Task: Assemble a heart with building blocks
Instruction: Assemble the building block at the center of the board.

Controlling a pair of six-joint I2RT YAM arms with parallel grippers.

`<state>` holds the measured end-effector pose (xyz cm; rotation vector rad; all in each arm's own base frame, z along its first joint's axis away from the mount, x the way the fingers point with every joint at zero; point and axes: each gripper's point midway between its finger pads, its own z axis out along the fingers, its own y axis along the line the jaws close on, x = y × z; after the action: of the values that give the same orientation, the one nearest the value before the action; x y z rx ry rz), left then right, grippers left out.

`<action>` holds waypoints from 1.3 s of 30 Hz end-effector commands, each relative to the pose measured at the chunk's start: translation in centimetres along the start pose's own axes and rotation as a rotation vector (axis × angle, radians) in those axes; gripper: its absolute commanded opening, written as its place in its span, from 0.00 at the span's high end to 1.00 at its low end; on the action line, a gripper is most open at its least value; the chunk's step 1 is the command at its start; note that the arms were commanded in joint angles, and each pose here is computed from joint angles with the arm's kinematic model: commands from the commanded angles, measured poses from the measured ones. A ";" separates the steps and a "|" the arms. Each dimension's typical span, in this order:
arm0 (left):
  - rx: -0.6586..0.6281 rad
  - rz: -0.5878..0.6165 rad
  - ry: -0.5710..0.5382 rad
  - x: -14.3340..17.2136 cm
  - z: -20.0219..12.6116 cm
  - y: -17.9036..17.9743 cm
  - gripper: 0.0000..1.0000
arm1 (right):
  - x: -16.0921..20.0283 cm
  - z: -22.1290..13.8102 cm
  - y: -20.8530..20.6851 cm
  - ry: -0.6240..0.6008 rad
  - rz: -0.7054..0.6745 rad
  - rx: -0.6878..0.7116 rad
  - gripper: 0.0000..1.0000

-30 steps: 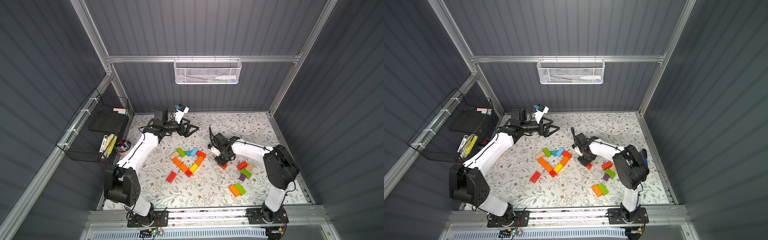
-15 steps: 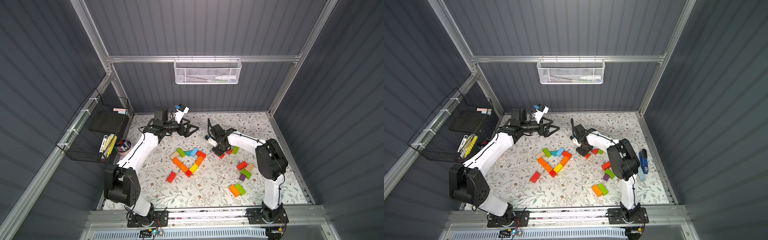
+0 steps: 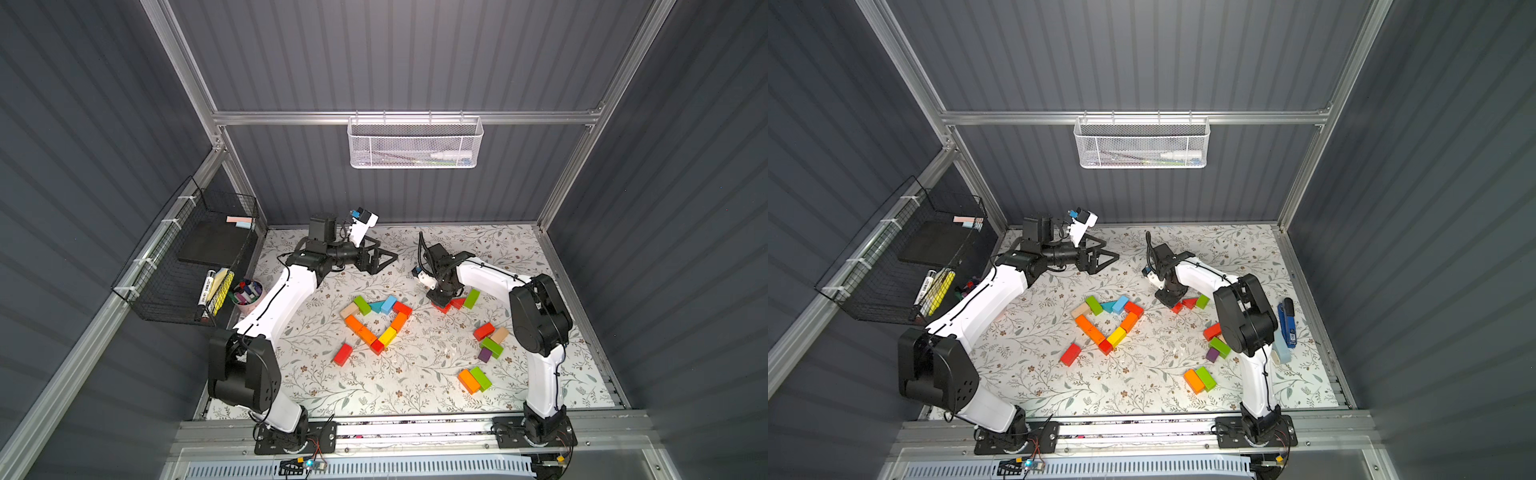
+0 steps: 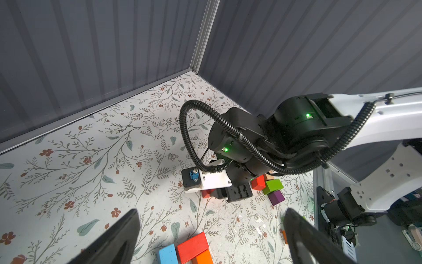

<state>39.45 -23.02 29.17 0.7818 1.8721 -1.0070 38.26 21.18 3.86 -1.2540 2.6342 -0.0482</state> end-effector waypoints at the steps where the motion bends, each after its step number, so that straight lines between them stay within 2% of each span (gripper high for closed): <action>1: 0.019 0.031 -0.013 -0.9 -0.4 -1.1 0.01 | 0.3 0.3 0.0 0.029 -0.032 -0.014 0.61; 7: 0.019 0.032 -0.014 -0.9 -0.4 -1.1 0.01 | 0.2 0.5 0.0 0.030 -0.030 -0.021 0.61; 16: 0.020 0.032 -0.013 -0.9 -0.3 -1.1 0.01 | 0.1 0.6 -0.3 0.031 -0.032 -0.024 0.67; 39: 0.019 0.038 -0.016 -1.0 -0.5 -1.2 0.01 | 1.0 0.8 -0.4 0.049 -0.014 -0.030 0.66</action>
<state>39.45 -23.02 29.17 0.7818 1.8721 -1.0070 39.13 20.90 3.99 -1.2557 2.6342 -0.0498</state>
